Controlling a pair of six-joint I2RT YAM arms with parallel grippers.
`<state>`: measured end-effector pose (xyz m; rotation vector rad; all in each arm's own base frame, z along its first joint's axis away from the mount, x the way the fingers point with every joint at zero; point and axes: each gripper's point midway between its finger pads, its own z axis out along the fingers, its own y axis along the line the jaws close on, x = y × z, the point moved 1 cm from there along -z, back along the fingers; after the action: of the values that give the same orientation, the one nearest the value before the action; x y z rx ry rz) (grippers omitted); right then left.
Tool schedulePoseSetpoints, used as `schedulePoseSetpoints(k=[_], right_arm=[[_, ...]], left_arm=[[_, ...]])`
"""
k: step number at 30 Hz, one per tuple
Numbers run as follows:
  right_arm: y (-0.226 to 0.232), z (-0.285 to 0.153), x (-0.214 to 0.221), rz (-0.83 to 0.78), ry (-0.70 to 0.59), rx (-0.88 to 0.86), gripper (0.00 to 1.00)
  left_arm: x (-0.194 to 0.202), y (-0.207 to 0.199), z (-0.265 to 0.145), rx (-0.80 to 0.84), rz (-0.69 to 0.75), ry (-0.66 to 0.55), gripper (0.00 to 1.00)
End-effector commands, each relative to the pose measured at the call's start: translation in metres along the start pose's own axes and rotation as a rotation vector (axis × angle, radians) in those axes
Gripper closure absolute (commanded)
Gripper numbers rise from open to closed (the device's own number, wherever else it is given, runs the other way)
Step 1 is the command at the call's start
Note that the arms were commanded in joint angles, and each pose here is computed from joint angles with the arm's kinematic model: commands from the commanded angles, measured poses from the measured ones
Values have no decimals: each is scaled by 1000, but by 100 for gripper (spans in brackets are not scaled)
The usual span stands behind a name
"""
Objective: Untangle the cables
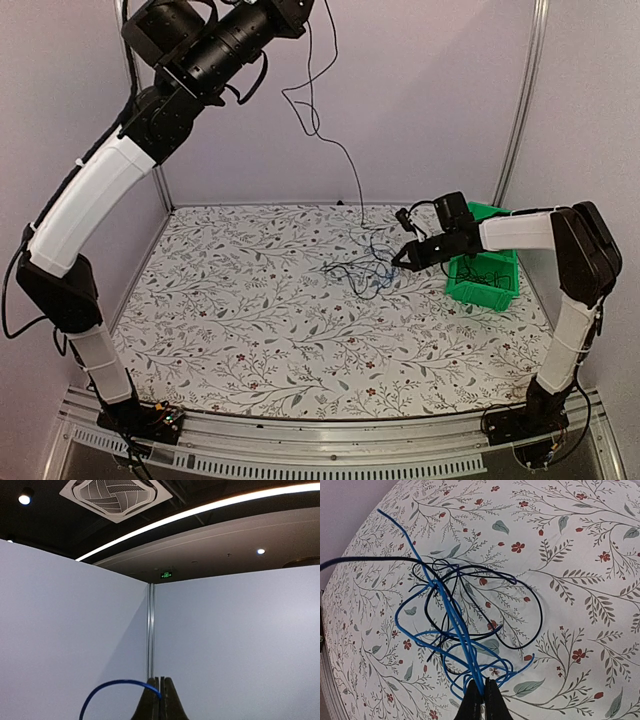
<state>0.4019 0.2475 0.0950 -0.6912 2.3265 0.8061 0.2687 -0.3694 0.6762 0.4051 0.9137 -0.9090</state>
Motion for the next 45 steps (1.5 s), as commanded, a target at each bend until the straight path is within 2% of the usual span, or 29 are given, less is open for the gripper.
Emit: schedulePoseSetpoints(k=[1,5,7,9,13,15,18,23,27,36,45], right_arm=[[-22,5,66,4,205,81,100],[-32,8,100,49,253,108,100],[-33,7,101,57,245,121,100],[-35,7,96,60,237,133,100],[-40,7,86,55,230,148,99],[-41,6,82,49,231,144,95],[-33,-1,64,15,200,85,80],[11,-35,-1,-139,55,-55,55],[49,-75,-48,-247,-69,-127,42],[131,-106,-87,-416,-188,-310,38],[150,-97,-123,-464,-282,-349,37]], left_arm=[[-56,-6,-6,-12,155,-87,100],[-109,-7,-19,-24,207,-254,100],[-124,-8,-24,-27,193,-300,100],[-123,-5,-24,-34,162,-303,100],[-91,-3,-20,-30,104,-219,100],[-75,-3,-20,-24,79,-177,100],[-48,-1,-20,-30,65,-91,100],[0,8,-36,-74,23,29,100],[35,16,-51,-109,-30,85,100],[97,15,-61,-98,-95,189,100],[111,11,-49,-34,-100,221,100]])
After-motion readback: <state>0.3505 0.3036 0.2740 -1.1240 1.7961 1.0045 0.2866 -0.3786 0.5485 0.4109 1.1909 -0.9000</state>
